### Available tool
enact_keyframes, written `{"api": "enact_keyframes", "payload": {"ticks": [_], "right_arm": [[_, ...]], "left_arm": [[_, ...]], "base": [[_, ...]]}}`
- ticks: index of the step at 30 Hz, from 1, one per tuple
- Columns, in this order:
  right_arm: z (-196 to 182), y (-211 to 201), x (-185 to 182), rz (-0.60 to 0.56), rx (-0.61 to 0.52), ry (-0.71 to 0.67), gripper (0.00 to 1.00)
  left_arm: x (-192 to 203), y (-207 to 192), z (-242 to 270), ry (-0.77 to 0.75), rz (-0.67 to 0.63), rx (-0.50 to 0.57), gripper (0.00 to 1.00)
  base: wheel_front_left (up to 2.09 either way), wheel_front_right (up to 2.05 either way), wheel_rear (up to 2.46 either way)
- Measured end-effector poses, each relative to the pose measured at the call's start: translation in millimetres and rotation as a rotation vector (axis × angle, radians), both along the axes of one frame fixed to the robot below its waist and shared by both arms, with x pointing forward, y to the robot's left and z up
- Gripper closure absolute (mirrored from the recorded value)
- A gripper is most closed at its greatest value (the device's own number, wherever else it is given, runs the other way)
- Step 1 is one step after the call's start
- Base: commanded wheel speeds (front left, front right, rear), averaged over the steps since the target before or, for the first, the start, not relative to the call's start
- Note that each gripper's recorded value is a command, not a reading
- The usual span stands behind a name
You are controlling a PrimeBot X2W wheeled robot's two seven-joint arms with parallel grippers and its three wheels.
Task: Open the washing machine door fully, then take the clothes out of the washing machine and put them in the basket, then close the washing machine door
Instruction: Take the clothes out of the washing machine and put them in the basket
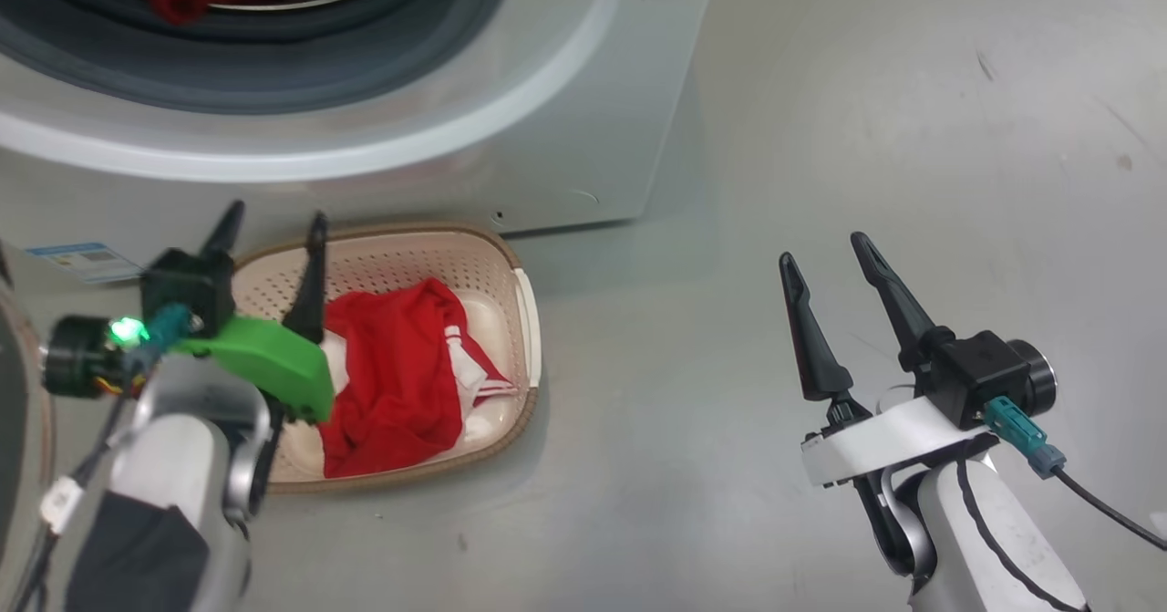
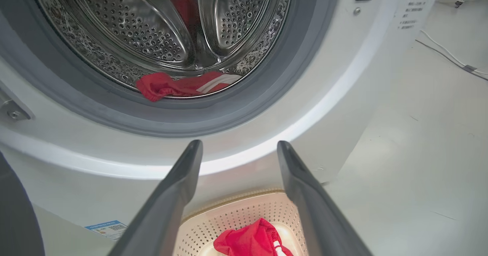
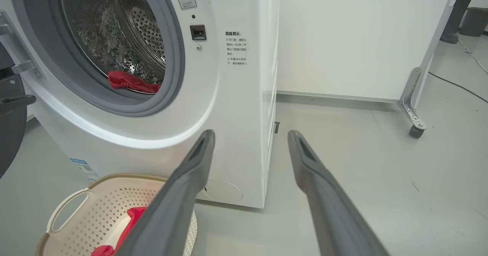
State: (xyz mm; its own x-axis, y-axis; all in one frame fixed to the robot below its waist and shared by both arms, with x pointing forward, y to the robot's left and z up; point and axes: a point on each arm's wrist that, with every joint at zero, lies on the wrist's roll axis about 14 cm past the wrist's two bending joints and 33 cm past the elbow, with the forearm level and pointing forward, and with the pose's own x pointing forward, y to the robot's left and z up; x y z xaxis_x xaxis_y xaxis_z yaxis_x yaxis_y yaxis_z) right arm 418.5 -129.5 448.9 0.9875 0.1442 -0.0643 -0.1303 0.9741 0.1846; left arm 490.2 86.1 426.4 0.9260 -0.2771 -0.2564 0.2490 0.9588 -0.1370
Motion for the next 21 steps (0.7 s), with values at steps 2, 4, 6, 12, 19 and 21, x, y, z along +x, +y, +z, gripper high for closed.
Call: {"api": "enact_keyframes", "payload": {"ticks": [2, 4, 6, 12, 19, 21], "right_arm": [[-4, -2, 3, -0.007, 0.007, 0.011, 0.0], [-8, -6, 5, -0.017, 0.01, 0.019, 0.0], [-10, -8, 8, -0.025, 0.025, 0.027, 0.0], [-15, -16, 18, -0.065, 0.091, 0.041, 0.0], [-25, -28, 32, -0.109, 0.119, 0.06, 0.0], [-29, -33, 32, -0.128, 0.118, 0.073, 0.0]], "left_arm": [[14, 1, -8, 0.016, -0.016, 0.04, 0.0], [29, 2, -14, 0.025, -0.034, 0.085, 0.0], [43, 0, -21, 0.043, -0.055, 0.119, 0.0], [88, -10, -36, 0.069, -0.096, 0.171, 0.0], [144, -8, -51, 0.068, -0.108, 0.254, 0.0], [155, -8, -58, 0.077, -0.107, 0.266, 0.0]], "base": [[0.0, 0.0, 0.0], [0.0, 0.0, 0.0], [0.0, 0.0, 0.0], [0.0, 0.0, 0.0], [0.0, 0.0, 0.0], [0.0, 0.0, 0.0]]}}
